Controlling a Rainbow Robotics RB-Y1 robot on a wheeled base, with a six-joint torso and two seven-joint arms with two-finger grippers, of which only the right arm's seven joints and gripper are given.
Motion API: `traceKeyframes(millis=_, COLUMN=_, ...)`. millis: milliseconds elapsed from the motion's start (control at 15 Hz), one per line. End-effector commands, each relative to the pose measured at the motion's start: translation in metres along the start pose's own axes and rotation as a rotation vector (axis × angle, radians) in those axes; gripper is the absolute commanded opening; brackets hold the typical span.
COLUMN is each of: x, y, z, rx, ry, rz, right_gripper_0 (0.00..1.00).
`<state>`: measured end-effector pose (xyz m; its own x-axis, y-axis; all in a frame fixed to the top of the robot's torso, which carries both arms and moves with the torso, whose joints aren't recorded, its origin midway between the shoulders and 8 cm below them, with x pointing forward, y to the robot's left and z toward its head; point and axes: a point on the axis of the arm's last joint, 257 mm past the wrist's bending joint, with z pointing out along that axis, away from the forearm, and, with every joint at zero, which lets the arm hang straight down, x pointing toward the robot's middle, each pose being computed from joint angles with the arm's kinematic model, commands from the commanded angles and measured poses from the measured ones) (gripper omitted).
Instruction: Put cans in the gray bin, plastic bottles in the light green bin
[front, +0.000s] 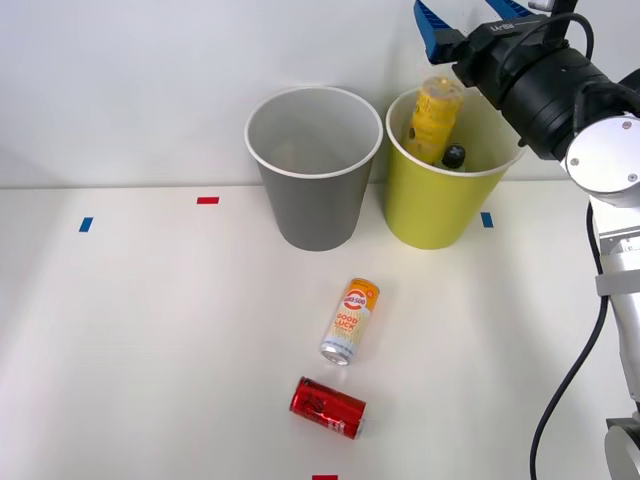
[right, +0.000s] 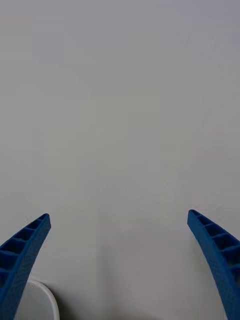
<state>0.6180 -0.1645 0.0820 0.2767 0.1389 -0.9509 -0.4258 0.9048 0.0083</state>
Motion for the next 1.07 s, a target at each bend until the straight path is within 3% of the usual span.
traceKeyframes(millis=67, x=0.004, y=0.008, z=-0.014, rx=-0.022, ry=-0.002, rz=0.019, right_gripper_0=1.0)
traceKeyframes(millis=600, x=0.011, y=0.044, z=-0.126, rx=-0.031, ry=-0.047, rz=0.065, right_gripper_0=1.0)
traceKeyframes(millis=1067, x=0.054, y=0.054, z=-0.202, rx=0.121, ry=-0.054, rz=0.163, right_gripper_0=1.0)
